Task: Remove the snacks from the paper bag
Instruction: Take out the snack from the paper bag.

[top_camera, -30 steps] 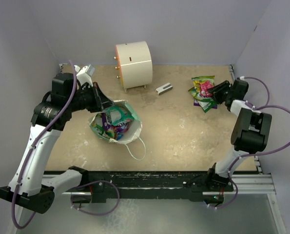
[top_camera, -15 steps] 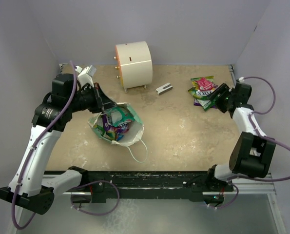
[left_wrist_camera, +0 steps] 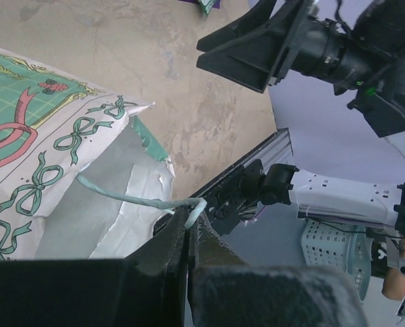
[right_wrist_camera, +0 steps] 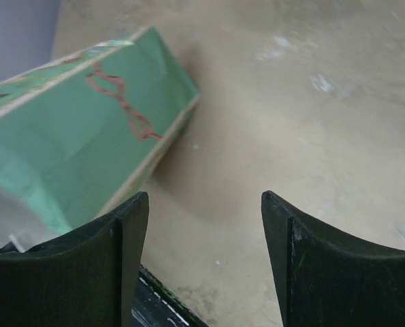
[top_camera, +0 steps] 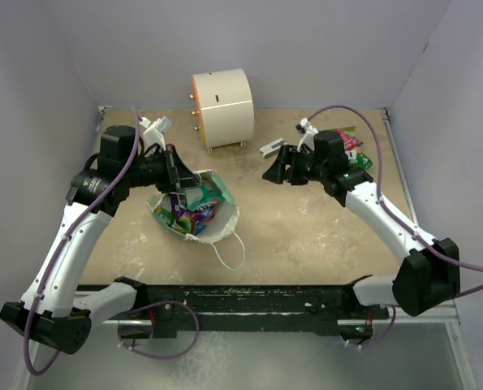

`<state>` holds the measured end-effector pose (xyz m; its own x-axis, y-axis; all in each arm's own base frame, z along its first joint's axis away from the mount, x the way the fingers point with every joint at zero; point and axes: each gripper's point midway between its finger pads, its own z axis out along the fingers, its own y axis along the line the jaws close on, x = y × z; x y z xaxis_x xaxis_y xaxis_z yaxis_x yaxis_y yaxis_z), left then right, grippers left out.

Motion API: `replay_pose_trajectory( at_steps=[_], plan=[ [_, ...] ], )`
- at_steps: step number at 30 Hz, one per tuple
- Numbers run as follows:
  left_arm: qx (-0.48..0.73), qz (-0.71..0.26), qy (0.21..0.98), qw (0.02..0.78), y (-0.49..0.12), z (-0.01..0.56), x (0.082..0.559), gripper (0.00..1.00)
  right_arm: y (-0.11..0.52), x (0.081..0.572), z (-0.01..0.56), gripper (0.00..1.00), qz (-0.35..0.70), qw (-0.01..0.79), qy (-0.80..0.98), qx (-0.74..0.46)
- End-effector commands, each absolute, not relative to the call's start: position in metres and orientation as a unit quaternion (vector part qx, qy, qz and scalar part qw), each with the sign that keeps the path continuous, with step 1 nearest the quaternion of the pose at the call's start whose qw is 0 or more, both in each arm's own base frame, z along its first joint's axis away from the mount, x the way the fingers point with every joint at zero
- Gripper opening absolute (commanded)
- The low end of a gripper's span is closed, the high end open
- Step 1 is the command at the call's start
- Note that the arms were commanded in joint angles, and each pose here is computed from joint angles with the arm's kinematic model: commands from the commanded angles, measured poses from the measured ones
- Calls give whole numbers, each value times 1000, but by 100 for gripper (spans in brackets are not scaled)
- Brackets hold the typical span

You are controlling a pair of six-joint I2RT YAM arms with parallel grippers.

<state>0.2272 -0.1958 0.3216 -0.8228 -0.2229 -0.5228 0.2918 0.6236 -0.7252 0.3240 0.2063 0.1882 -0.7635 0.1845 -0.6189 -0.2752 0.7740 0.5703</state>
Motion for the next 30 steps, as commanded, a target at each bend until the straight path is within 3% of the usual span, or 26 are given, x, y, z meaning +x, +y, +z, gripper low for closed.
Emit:
replay_pose_trajectory(
  at_steps=[1,10,15,22,26,30],
  plan=[
    [28,-460,833,305,-201,331,224,0,256,310,277,69,369,433,808,-153],
    [18,-464,838,288,-200,320,214,0,313,226,316,71,378,586,650,-303],
    [23,-477,826,301,-202,334,213,0,357,193,306,70,354,598,598,-398],
    [22,-479,818,318,-202,348,216,0,411,198,275,63,308,610,595,-424],
    [20,-483,814,323,-203,356,219,0,426,218,255,56,277,628,606,-402],
    [20,-484,810,330,-203,364,220,0,428,246,235,56,224,644,637,-359]
  ],
)
